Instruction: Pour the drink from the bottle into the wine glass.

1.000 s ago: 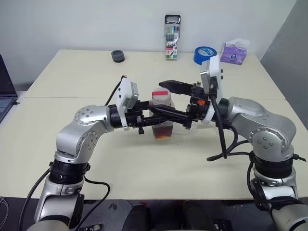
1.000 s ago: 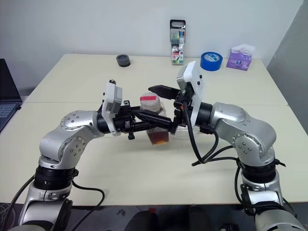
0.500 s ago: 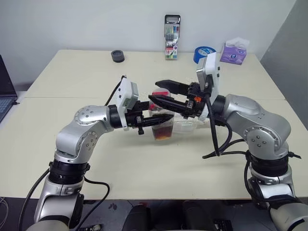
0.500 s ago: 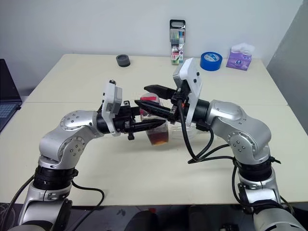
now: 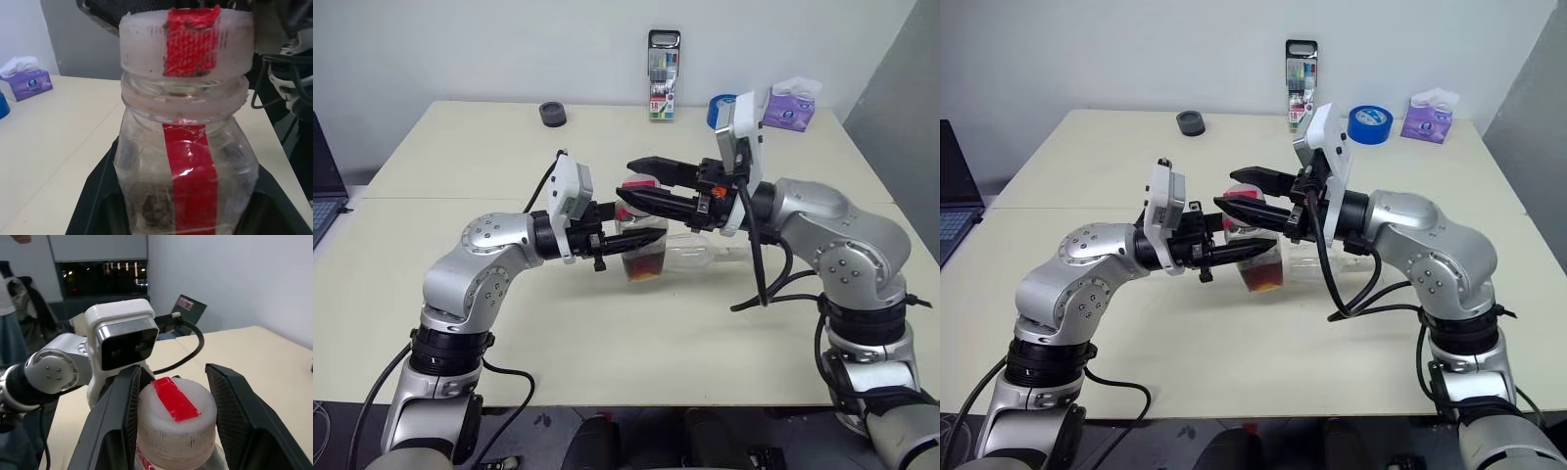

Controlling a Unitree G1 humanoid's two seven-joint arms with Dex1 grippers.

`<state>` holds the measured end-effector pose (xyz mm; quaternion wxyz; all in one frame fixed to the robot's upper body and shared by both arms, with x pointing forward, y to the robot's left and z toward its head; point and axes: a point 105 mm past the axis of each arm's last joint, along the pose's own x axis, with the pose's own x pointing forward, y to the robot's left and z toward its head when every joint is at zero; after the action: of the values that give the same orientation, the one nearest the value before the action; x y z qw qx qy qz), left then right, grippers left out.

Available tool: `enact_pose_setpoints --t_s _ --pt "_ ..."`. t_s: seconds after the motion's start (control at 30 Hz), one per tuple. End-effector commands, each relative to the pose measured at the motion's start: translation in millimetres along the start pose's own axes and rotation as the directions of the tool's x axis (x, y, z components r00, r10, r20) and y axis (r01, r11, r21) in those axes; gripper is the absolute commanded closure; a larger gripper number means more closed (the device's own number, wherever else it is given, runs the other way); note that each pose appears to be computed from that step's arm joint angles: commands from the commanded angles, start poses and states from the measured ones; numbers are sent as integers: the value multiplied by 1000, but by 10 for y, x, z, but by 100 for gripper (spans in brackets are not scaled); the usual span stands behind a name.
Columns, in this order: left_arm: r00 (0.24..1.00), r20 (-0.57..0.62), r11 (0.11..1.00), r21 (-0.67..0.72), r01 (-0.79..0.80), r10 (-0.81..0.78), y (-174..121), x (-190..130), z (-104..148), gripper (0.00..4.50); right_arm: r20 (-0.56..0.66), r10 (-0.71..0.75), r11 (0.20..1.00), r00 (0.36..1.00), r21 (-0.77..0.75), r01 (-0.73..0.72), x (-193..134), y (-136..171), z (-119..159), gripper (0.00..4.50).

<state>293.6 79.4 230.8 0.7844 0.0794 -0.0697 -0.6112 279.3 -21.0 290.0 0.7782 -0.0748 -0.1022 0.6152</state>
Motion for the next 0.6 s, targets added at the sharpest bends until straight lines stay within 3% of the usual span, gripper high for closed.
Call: enact_pose_setpoints --t_s 0.03,0.2,0.4,0.53,0.6 --pt "1000 0 1000 19 25 -25 -51 -24 45 268 24 -28 979 999 -202 32 -102 -71 233 273" --pt "1000 0 999 18 29 -29 -55 -24 31 268 138 -117 993 984 13 116 -160 -241 393 273" --pt "999 4 999 23 31 -31 -54 -19 37 268 138 -284 958 949 79 276 -366 -432 370 273" --pt "999 7 999 22 33 -33 -77 -15 28 268 25 -458 889 889 4 458 -670 -602 38 273" --pt "999 12 999 21 33 -33 -82 2 19 268 -42 -588 809 808 -37 587 -897 -719 -224 273"
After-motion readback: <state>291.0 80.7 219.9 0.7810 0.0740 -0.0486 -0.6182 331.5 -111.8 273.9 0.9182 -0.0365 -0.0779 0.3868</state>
